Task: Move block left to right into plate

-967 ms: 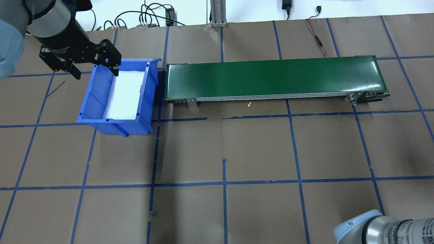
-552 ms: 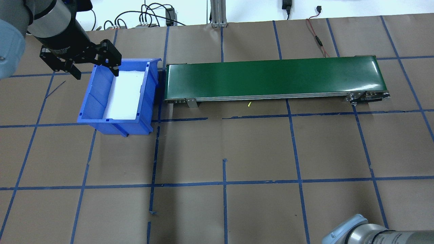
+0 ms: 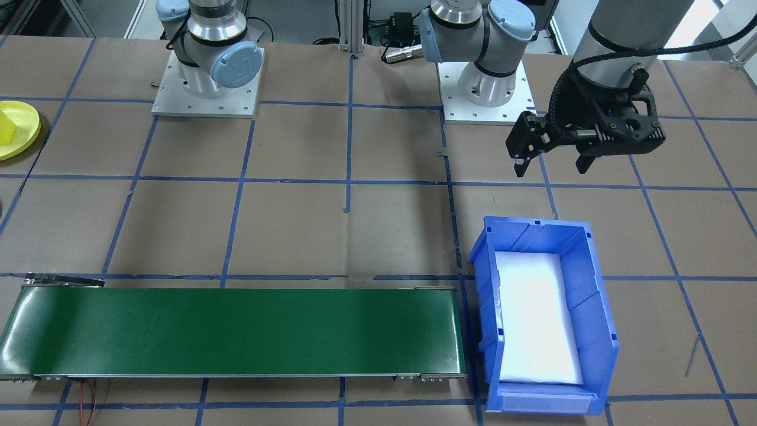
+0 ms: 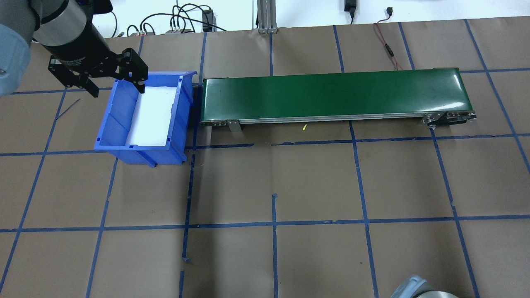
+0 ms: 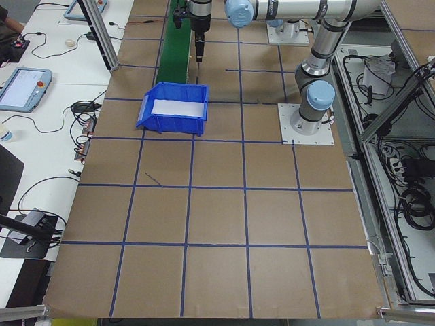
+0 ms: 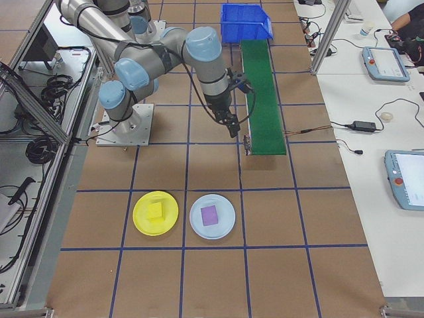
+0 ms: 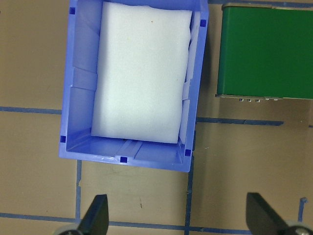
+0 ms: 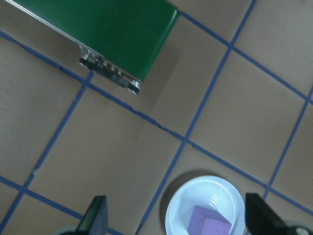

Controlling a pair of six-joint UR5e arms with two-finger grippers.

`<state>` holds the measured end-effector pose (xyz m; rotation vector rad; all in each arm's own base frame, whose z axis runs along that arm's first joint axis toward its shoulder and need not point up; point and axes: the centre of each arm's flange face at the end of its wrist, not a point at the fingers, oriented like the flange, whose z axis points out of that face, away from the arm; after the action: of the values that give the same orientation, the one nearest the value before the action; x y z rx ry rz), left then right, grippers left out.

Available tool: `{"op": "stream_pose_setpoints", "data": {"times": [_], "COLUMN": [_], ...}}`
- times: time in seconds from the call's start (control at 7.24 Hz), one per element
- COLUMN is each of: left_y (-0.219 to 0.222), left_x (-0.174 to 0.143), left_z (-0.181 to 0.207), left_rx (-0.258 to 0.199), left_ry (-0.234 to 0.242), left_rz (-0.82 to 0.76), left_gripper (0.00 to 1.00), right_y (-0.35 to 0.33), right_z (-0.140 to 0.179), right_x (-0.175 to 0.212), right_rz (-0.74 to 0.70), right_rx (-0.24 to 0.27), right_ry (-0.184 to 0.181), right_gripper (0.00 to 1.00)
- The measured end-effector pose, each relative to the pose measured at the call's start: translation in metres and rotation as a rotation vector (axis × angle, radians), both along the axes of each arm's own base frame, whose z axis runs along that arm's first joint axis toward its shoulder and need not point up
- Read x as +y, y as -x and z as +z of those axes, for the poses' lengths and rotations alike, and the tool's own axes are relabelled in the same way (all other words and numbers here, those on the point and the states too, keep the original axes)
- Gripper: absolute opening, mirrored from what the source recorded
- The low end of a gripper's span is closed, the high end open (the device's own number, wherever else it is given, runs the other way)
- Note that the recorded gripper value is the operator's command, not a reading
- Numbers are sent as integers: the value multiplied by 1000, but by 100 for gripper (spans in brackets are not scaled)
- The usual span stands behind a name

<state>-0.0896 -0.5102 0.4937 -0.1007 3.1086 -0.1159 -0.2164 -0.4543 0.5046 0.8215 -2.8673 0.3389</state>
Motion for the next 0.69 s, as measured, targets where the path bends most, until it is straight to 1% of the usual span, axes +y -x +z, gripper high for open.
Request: {"op": "stream_pose_setpoints", "data": {"times": [0.14,0.28,0.55,0.69], "left_y": [0,0,0,0], "left_x": [0,0,0,0], "left_z": [0,0,0,0], "left_rx": [-1,-1,-1,-1], "left_ry": [0,0,0,0], "left_rz": [0,0,0,0], "left_gripper": [100,100,100,100], "right_y": [-52,-104,-198,-239], "right_z": [2,3,1,0], "right_x": [-20,-34,-48,-49], "right_rz": [22,3,-138,-247], "right_rx": [-28,-63,-143,-189], "right_ry": [4,5,-3,-9], "right_gripper": [100,100,100,100]}}
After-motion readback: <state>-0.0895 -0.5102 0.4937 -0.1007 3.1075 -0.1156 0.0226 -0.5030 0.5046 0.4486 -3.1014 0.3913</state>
